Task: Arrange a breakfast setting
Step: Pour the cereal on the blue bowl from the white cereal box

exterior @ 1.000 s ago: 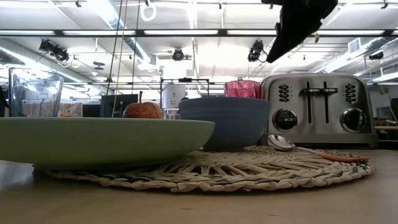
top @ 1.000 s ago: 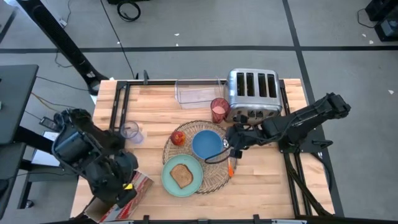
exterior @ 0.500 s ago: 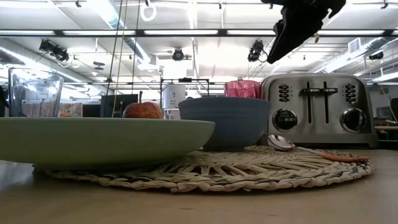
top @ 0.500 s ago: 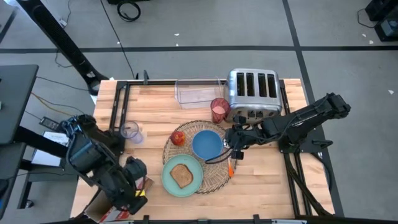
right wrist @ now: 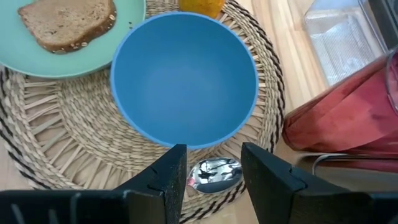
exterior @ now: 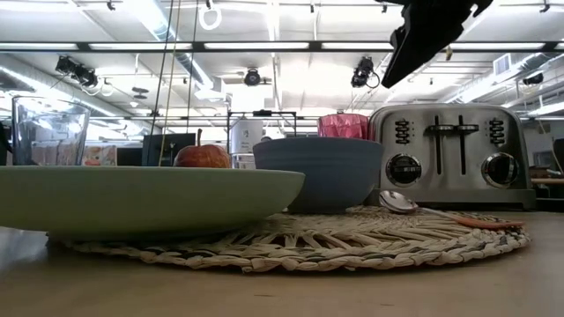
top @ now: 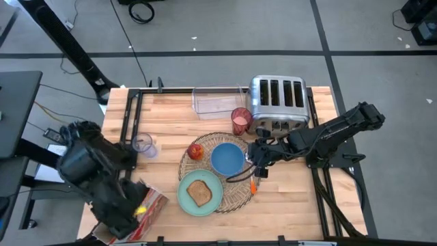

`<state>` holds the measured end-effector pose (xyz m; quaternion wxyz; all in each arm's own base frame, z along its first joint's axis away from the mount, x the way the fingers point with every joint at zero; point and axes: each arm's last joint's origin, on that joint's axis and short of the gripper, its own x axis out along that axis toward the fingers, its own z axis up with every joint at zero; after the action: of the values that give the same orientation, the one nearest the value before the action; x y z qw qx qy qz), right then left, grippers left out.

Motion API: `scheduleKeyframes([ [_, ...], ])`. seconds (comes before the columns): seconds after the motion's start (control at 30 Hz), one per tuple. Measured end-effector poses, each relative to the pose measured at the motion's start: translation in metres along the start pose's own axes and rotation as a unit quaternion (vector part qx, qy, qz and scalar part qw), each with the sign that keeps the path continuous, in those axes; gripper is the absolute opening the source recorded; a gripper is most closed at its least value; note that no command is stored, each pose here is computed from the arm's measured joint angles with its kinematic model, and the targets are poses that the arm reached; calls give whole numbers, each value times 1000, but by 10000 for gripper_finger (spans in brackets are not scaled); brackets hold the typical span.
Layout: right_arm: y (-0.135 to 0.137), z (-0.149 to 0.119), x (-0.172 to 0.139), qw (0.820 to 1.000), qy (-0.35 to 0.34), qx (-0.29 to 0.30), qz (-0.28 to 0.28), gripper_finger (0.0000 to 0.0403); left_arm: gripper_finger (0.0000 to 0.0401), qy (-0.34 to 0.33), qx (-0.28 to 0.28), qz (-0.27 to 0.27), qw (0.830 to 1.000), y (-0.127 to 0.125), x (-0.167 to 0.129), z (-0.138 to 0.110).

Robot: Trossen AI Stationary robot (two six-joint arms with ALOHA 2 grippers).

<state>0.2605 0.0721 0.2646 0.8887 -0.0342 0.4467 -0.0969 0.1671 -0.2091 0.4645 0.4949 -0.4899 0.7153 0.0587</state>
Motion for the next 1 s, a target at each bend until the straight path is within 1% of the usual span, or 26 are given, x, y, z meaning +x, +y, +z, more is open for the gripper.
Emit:
scheduleKeyframes([
  [0.1,1,1,0,1000,-5,-1,2,160,242,-4,-26,51,998,3,25,7],
  [0.2,1,1,0,1000,-8,-14,3,160,242,-20,-33,80,996,6,40,13],
  [0.37,0,3,0,1000,-12,-20,5,159,242,-55,-43,106,992,10,57,24],
  [0.47,0,4,0,1000,-17,-19,6,159,242,-99,-35,112,988,12,62,31],
  [0.53,1,6,0,999,-24,-27,24,159,237,-119,-29,118,985,12,65,39],
  [0.6,5,9,0,997,-36,-41,60,159,226,-131,-25,127,983,13,67,48],
  [0.67,10,13,-2,992,-60,-59,94,159,208,-140,-17,133,981,13,68,56],
  [0.73,14,19,-5,986,-94,-70,116,159,185,-146,-7,140,979,14,69,63],
  [0.83,18,29,-8,977,-147,-67,140,164,143,-148,7,146,978,14,68,71],
  [0.93,21,37,-7,969,-179,-53,160,180,90,-151,14,145,978,13,65,77],
  [1.0,23,40,-4,966,-192,-48,165,197,47,-151,22,141,978,12,62,78],
])
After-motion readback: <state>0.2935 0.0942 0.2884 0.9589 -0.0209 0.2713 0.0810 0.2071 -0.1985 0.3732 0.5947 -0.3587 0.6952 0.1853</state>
